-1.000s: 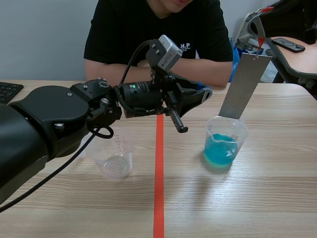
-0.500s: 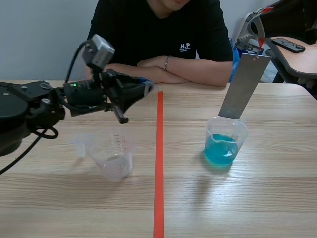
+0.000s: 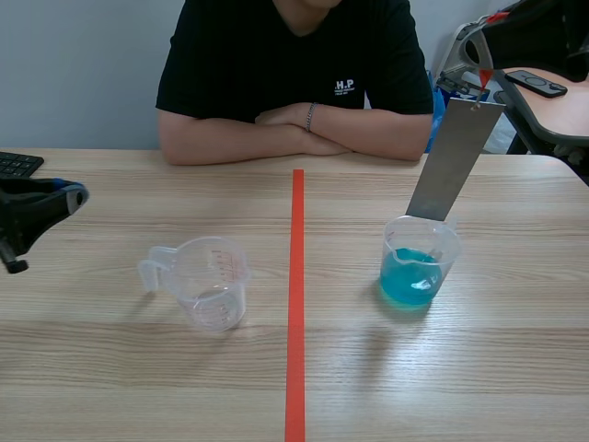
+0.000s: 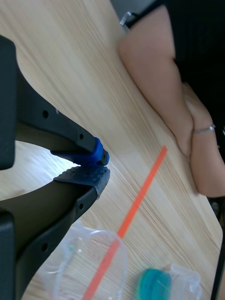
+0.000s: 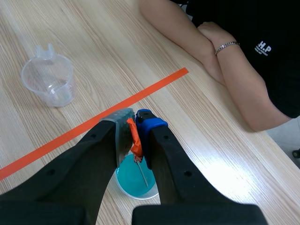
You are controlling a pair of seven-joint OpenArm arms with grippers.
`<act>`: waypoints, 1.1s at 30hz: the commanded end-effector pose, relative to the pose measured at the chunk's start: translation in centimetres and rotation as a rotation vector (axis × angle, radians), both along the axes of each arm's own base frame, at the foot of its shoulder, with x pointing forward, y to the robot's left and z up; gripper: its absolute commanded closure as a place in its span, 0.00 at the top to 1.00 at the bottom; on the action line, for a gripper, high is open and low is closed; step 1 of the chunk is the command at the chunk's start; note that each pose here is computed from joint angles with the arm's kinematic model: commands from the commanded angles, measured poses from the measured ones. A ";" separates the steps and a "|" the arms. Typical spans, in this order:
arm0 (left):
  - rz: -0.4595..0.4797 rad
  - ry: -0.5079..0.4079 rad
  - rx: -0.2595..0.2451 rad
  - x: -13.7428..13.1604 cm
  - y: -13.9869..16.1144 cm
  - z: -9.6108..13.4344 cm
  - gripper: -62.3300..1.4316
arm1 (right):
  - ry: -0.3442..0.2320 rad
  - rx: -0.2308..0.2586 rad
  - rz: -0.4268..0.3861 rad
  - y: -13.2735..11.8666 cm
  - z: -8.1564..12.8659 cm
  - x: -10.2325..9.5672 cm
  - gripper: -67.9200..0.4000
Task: Do the redox reaction experiment.
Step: 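Point at the plate with the left hand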
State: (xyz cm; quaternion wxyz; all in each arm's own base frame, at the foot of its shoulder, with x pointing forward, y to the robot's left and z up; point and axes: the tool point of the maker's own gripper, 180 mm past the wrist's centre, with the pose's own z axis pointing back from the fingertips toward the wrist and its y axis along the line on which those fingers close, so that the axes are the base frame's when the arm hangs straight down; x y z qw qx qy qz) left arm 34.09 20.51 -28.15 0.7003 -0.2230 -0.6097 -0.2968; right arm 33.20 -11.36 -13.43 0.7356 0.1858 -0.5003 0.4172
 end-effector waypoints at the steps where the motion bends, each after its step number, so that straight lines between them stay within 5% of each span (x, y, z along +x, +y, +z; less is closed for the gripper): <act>1: 0.015 -0.021 -0.023 -0.4 0.5 0.8 0.09 | -0.027 0.014 -0.001 -0.2 1.0 0.2 0.03; 15: 0.093 0.060 0.051 -12.6 5.1 -1.8 0.09 | -0.027 0.016 0.003 -0.1 1.0 0.2 0.03; 26: 0.096 0.107 0.159 -22.4 4.5 -3.9 0.09 | -0.027 0.016 0.003 -0.1 1.0 0.2 0.03; 33: 0.121 0.106 0.159 -26.5 4.5 -2.7 0.09 | -0.027 0.016 0.003 -0.1 1.0 0.2 0.03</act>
